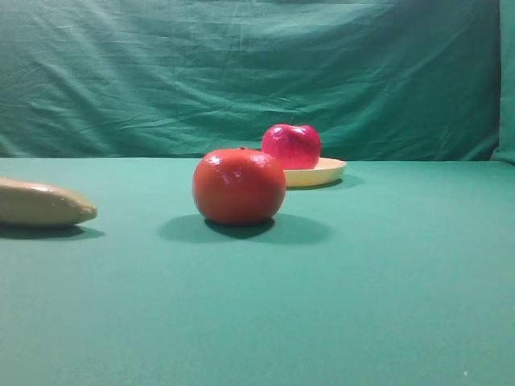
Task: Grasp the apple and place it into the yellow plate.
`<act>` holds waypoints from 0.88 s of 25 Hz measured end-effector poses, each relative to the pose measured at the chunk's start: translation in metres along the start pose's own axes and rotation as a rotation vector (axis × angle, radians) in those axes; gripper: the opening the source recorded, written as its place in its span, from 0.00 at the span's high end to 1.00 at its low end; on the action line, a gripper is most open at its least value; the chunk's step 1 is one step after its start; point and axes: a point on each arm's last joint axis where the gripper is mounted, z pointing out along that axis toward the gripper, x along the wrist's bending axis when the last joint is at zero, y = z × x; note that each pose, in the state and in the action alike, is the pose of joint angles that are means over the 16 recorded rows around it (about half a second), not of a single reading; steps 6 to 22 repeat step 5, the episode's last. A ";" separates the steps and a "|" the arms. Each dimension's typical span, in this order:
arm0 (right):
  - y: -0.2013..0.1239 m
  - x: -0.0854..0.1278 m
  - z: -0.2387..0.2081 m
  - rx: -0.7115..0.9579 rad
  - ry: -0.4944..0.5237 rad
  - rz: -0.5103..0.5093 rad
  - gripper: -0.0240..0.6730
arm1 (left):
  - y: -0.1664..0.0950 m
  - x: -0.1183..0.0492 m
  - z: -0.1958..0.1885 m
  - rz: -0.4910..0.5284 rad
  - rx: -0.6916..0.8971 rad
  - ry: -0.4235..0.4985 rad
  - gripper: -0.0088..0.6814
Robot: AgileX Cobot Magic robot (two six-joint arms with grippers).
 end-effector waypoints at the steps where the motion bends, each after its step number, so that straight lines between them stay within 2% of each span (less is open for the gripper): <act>1: 0.000 0.000 0.000 0.000 0.000 0.000 0.97 | 0.000 0.000 0.000 0.000 0.000 0.000 0.76; 22: 0.000 0.000 0.000 0.000 0.000 0.000 0.97 | 0.000 0.000 0.000 0.000 0.000 0.000 0.76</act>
